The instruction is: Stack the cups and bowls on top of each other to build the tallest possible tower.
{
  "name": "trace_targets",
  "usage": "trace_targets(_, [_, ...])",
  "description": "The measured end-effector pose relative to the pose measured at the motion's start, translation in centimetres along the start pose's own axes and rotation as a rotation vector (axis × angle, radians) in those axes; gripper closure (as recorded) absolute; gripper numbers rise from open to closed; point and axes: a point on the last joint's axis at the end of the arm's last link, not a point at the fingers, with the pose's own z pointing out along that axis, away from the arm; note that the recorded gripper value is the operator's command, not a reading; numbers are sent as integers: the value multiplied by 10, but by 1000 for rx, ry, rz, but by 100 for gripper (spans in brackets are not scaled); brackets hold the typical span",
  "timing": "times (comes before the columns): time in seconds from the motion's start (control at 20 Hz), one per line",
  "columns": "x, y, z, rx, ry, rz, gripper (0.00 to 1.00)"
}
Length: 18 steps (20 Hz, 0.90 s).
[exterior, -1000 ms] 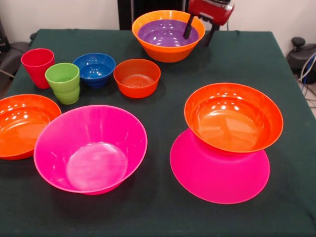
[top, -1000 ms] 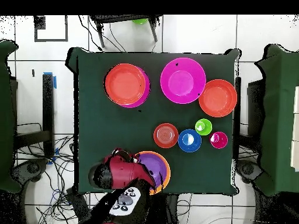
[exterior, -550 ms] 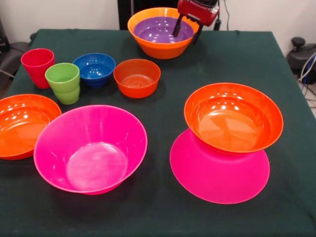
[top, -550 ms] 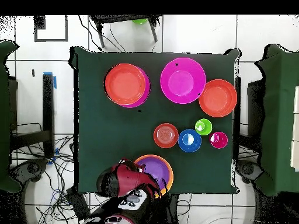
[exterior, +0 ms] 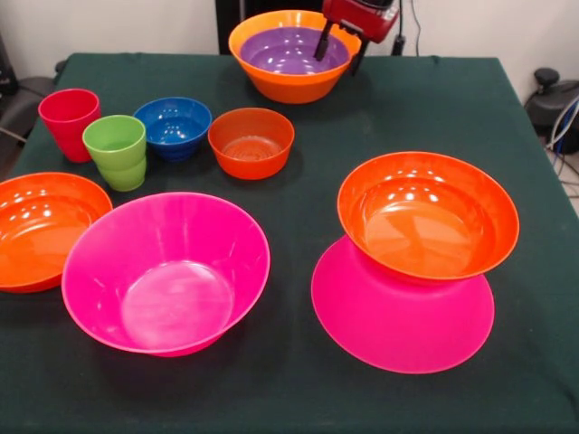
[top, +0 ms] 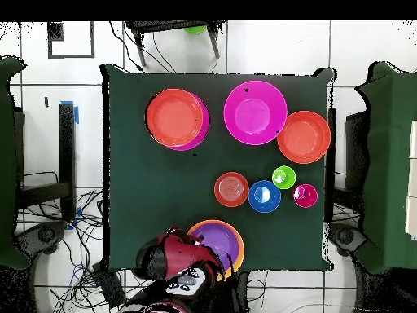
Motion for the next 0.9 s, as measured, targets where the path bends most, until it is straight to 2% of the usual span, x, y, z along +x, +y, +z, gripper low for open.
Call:
trace_targets(0.2, [1, -4, 5, 4, 12, 7, 0])
trace_targets(0.25, [1, -4, 6, 5, 16, 9, 100])
trace_targets(0.9, [4, -9, 6, 8, 24, 6, 100])
